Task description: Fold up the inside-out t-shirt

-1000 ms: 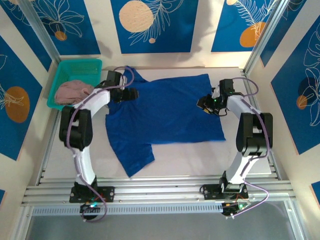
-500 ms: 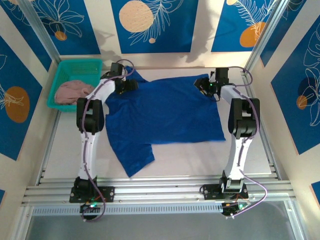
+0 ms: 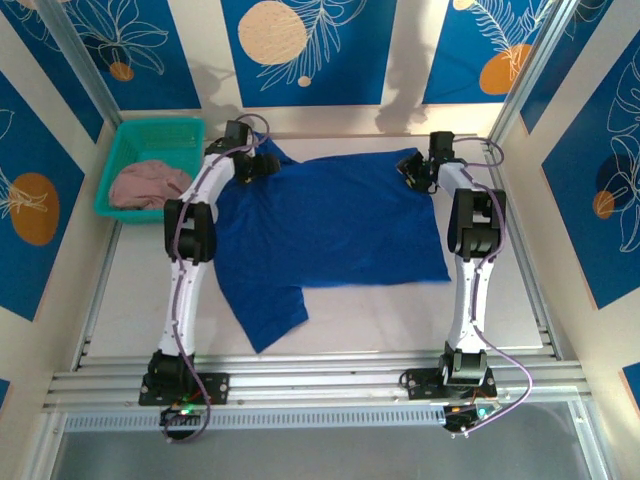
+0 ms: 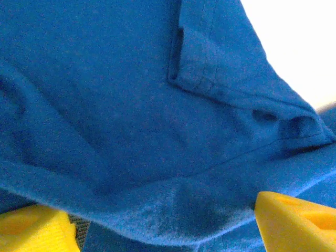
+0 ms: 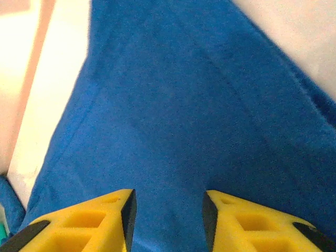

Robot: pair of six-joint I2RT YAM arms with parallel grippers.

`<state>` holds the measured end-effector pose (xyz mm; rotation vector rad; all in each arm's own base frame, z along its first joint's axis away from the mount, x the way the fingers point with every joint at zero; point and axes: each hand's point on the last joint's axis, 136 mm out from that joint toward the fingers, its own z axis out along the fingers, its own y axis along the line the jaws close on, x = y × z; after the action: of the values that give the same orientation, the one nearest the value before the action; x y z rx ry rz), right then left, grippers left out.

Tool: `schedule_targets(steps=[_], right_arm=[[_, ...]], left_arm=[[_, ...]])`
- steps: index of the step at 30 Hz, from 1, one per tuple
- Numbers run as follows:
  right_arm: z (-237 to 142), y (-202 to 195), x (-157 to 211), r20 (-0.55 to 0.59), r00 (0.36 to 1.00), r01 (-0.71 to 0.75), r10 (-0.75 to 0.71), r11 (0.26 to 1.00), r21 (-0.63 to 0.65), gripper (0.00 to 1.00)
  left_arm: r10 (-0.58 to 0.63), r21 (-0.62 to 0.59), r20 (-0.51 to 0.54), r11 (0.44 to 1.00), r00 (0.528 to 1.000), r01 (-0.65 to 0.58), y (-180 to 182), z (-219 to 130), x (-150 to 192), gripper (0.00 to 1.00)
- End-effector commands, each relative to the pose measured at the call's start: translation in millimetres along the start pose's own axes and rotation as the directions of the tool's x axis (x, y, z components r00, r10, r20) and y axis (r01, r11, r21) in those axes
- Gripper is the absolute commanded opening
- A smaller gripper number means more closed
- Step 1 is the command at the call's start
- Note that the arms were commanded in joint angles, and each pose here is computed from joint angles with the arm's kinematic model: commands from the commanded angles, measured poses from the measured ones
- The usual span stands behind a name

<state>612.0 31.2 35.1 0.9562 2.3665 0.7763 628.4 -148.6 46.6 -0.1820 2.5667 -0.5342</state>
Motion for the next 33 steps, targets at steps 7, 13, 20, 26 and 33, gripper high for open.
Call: schedule_targets(steps=[7,13,20,26,33], right_arm=[[17.7,-22.6,-19.1,0.018,0.996,-0.094,0.093,0.991,0.099,0.38],[10.6,2.4,-37.0,0.010,1.000,-0.018,0.018,1.000,0.023,0.39],[-52.9,63.1,-19.8,-0.010,0.979,0.204,-0.206,0.974,-0.101,0.46],[-118.6,38.5,38.1,-0.046,0.944,0.328,-0.328,0.945,-0.006,0.49],[-180.0,-73.2,136.7,-0.162,0.971,0.202,-0.176,0.966,0.159,0.50]], left_arm=[[-0.072,0.008,-0.047,0.997,0.996,0.073,13.0,29.9,9.7,0.82],[-0.060,0.068,-0.020,0.996,0.998,0.062,-2.3,13.6,-4.9,0.83],[0.011,0.122,0.067,0.992,0.998,-0.019,-41.3,-62.2,-37.8,0.84],[0.030,0.128,0.091,0.991,0.995,-0.042,-52.0,-120.6,-21.4,0.85],[-0.030,0.210,0.140,0.978,0.990,0.000,-63.9,-178.2,54.1,0.85]])
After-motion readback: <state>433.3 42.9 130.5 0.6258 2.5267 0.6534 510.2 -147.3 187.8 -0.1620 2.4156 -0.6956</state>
